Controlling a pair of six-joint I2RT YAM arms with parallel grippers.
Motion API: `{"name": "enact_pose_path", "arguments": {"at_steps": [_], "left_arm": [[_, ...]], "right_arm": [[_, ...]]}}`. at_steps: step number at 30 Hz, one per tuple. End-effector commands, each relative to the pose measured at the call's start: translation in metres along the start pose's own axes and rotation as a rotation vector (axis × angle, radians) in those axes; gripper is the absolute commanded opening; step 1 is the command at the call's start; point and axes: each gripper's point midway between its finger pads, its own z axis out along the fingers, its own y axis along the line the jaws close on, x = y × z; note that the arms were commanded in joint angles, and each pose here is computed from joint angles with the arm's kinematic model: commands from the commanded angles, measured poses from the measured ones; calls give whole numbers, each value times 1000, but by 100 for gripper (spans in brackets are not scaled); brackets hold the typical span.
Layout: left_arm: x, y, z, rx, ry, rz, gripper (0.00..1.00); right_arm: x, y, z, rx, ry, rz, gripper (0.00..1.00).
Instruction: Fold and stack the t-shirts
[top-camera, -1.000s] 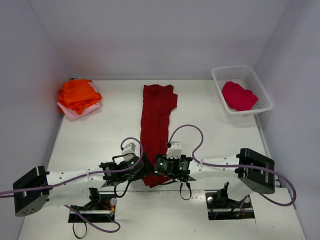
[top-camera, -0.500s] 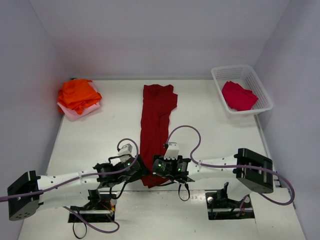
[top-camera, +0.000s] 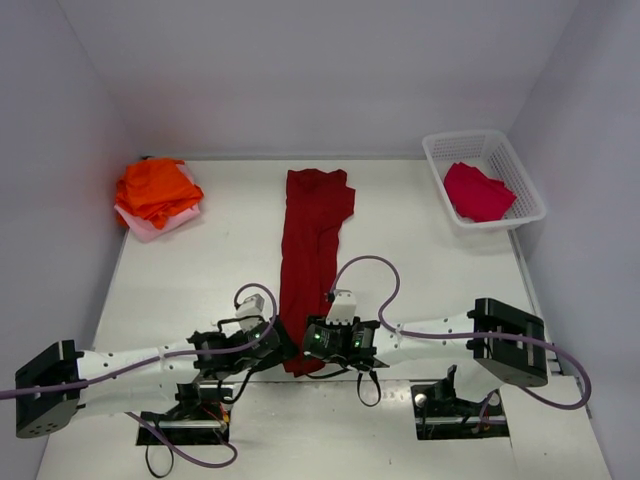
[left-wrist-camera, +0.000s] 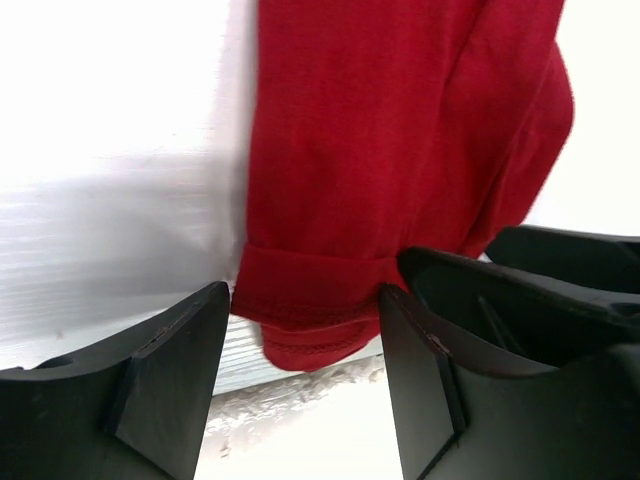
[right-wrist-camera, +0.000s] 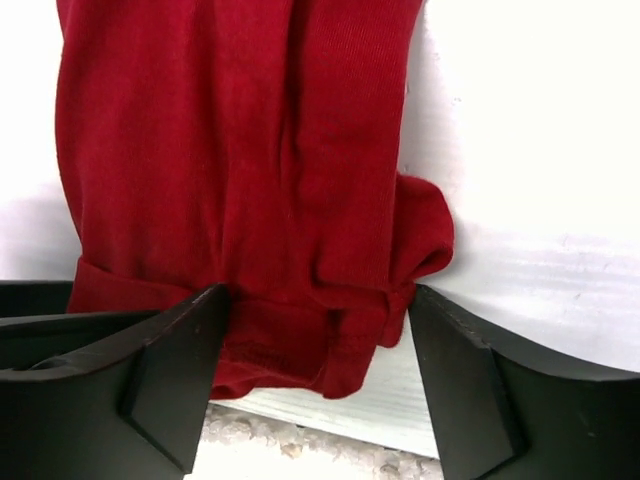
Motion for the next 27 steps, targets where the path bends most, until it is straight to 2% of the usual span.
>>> {"name": "enact_pose_path", "arguments": {"at_steps": [1, 5, 8, 11, 12, 14, 18, 20, 26, 27], "left_arm": [[0, -9, 4, 26, -15, -23, 56], [1, -10, 6, 27, -14, -21, 56], [1, -10, 6, 26, -18, -18, 54], [-1, -10, 5, 28, -27, -22, 50], [-1, -9, 4, 29, -28, -23, 48], [-1, -7, 5, 26, -29, -26, 43], [-1, -4, 5, 24, -32, -31, 33], [-1, -3, 4, 28, -35, -34, 25], [-6, -5, 1, 25, -51, -25, 0], [-6, -5, 0, 25, -51, -22, 0]], "right_arm": [[8, -1, -5, 20, 39, 13, 68], [10, -1, -5, 24, 40, 15, 58], [10, 0, -5, 25, 38, 17, 47], [11, -1, -4, 31, 37, 14, 31], [11, -2, -3, 35, 38, 15, 29], [12, -2, -3, 38, 39, 13, 22], [13, 0, -2, 37, 38, 10, 14], [13, 3, -3, 32, 36, 9, 7], [6, 13, -7, 15, 23, 3, 0], [5, 12, -7, 20, 20, 1, 0]]}}
